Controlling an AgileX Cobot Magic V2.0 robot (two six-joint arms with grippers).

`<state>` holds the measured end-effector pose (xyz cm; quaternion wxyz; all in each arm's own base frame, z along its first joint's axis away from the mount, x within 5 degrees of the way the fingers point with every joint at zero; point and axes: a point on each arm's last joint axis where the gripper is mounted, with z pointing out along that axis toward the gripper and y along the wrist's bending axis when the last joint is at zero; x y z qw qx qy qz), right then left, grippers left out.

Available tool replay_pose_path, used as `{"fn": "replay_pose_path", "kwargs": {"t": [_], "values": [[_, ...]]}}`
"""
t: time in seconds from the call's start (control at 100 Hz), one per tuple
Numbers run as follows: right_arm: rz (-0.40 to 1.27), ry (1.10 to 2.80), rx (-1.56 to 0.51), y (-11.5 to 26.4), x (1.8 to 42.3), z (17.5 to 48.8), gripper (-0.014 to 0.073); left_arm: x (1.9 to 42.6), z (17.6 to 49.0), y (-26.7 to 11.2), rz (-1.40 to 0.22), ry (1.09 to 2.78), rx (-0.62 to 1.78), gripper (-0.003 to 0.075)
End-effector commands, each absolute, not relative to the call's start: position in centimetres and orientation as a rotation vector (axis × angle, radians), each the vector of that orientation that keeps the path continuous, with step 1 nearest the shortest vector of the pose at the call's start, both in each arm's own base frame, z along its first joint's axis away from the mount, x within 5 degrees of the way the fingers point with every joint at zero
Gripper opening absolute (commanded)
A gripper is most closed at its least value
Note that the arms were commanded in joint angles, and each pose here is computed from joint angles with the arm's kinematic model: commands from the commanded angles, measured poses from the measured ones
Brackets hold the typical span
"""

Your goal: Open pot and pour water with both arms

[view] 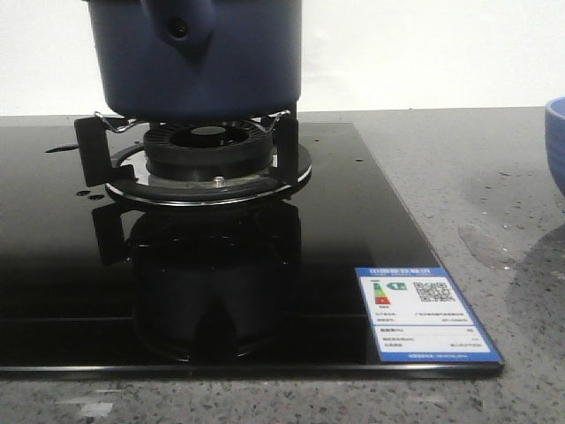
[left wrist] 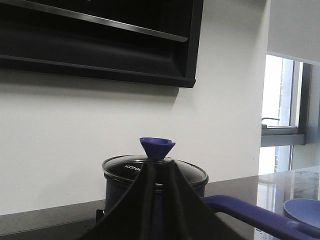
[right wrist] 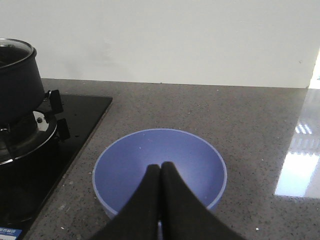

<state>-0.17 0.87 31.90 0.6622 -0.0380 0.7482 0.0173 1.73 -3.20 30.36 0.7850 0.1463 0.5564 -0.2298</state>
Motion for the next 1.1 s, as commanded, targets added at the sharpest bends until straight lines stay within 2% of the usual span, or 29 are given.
{"fn": "replay_pose_path", "kwargs": {"t": [0.0,0.38,0.54,0.66,0.67,0.68,0.8,1.091], "values": [[0.029,1.614,-0.086,0.8,-0.1,33.1,-0.0064,1.5,31.2,-3.1,-0.523,1.183,0.282,-0.002],[0.029,1.614,-0.086,0.8,-0.1,33.1,-0.0064,1.6,31.2,-3.0,-0.511,1.183,0.28,-0.002],[0.029,1.614,-0.086,0.8,-0.1,33.1,-0.0064,2.2,30.8,-2.2,-0.268,1.21,0.307,-0.002],[0.029,1.614,-0.086,0.8,-0.1,33.1,-0.0064,2.8,30.2,-1.2,-0.161,1.259,0.229,-0.002],[0.029,1.614,-0.086,0.8,-0.1,33.1,-0.0064,2.9,30.0,-1.1,-0.192,1.265,0.195,-0.002],[0.029,1.614,-0.086,0.8,-0.1,33.1,-0.0064,2.9,30.0,-1.0,-0.152,1.264,0.213,-0.002],[0.029,1.614,-0.086,0.8,-0.1,33.1,-0.0064,3.8,28.0,-0.9,-0.132,1.322,0.189,-0.002],[0.029,1.614,-0.086,0.8,-0.1,33.1,-0.0064,5.6,20.6,-0.8,-0.071,1.547,0.143,-0.002]]}}
